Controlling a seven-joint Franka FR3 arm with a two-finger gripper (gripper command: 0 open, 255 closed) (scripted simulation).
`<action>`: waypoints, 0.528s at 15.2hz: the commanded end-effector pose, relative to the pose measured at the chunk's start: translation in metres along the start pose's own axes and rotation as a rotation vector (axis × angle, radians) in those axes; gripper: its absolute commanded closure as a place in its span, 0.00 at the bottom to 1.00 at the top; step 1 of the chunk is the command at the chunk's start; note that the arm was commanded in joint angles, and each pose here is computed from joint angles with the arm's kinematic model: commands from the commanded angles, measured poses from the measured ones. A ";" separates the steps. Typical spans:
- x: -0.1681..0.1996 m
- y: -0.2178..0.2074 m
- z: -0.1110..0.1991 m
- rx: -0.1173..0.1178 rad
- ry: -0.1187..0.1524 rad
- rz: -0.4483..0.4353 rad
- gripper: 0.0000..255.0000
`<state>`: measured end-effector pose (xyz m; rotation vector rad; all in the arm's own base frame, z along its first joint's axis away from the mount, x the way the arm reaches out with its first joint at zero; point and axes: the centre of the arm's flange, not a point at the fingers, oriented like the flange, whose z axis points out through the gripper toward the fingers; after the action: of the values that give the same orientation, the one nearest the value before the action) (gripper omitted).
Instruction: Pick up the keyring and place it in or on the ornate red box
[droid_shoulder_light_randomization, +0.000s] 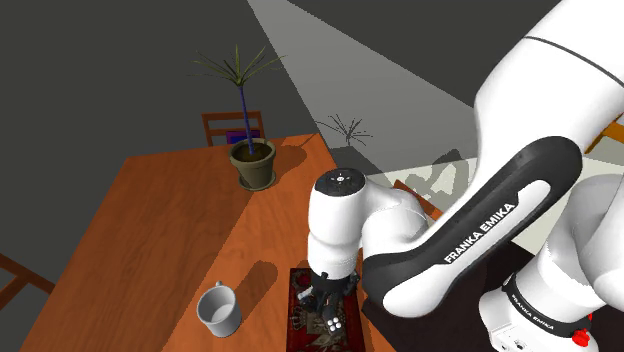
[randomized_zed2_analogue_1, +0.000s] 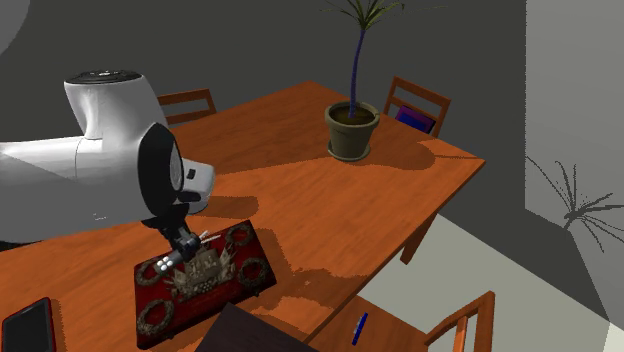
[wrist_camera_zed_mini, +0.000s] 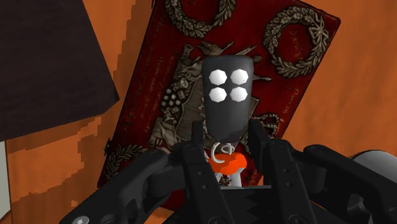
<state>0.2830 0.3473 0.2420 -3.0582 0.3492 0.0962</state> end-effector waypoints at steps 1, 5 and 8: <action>-0.001 0.001 0.011 0.000 0.000 0.000 1.00; 0.000 0.002 0.032 0.000 0.000 0.000 1.00; 0.001 0.003 0.047 0.000 0.000 0.000 1.00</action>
<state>0.2809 0.3471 0.1997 -3.0582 0.3502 0.0964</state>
